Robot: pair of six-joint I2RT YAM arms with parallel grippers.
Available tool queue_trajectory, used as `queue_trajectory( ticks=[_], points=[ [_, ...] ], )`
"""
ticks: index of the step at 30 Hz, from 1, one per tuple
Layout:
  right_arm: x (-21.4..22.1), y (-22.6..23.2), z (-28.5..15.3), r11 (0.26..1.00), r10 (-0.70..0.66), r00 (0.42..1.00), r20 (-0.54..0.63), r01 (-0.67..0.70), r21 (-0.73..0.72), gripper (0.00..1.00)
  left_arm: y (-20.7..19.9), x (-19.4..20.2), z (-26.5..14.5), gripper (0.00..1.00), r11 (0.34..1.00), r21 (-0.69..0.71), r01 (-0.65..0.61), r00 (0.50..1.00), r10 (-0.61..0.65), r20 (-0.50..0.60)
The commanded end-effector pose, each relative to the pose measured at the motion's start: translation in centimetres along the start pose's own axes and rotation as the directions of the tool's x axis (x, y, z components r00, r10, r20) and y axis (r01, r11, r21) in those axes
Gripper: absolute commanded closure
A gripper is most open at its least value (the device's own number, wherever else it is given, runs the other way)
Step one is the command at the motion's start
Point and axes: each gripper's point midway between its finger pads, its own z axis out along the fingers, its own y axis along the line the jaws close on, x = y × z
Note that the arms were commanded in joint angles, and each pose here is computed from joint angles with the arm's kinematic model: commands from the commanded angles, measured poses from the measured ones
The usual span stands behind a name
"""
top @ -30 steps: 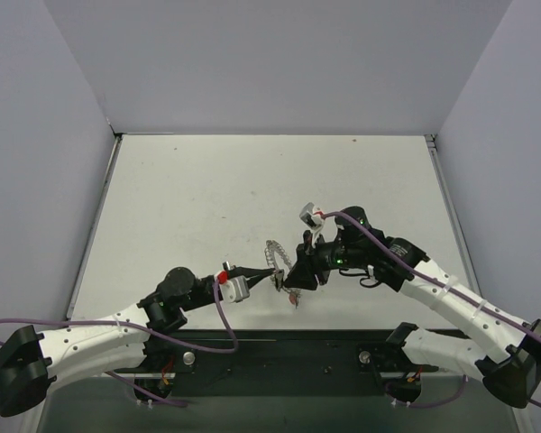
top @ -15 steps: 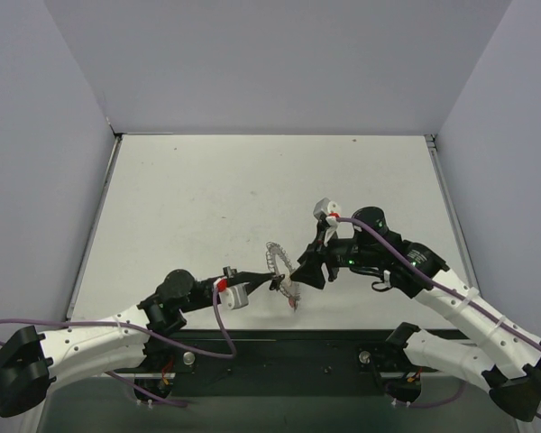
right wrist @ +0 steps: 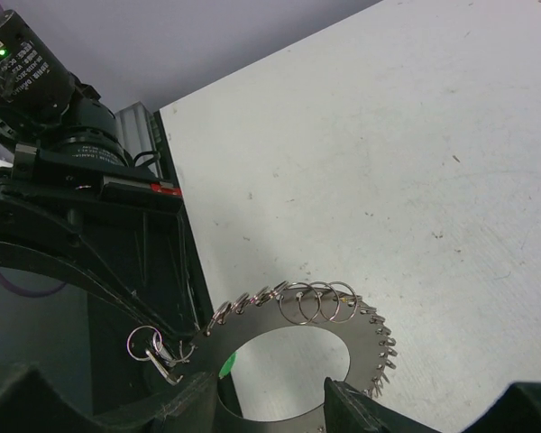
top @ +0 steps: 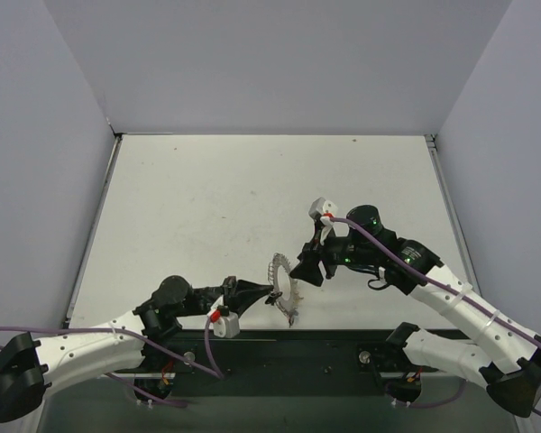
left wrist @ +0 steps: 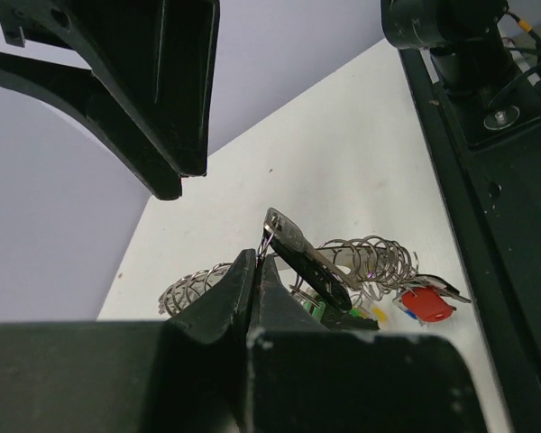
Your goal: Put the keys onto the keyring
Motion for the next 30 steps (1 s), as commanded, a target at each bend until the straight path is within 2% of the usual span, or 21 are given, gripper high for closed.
queue_trajectory(
  ticks=[1,7,11,16,23,30],
  points=[
    [-1.0,0.5,0.0,0.998,-0.043,0.998,0.036,0.044,-0.043,0.5,1.3,-2.7,0.1,1.0,0.98,-0.018,-0.196,0.977,0.197,0.086],
    [-0.8,1.3,0.4,0.994,-0.051,0.998,0.027,0.053,-0.099,0.5,0.7,-2.6,0.0,1.0,0.967,0.01,-0.253,0.963,0.251,0.1],
    [-0.8,1.2,0.3,0.994,-0.068,0.997,0.033,0.071,-0.082,0.51,0.9,-3.2,0.0,1.0,0.972,-0.019,-0.235,0.963,0.236,0.129],
    [-0.7,0.2,0.3,0.995,-0.093,0.994,0.053,0.094,-0.018,0.51,1.2,-3.4,0.1,1.0,0.988,-0.054,-0.144,0.976,0.151,0.157],
    [-1.0,-1.5,0.7,0.98,-0.155,0.982,0.104,0.14,0.143,0.51,2.5,-5.1,0.8,1.0,0.995,-0.101,-0.021,0.97,0.045,0.24],
    [-0.6,-0.5,1.2,0.975,-0.179,0.981,0.073,0.167,0.149,0.53,3.3,-5.4,1.2,1.0,0.989,-0.144,0.046,0.957,-0.002,0.29]
  ],
)
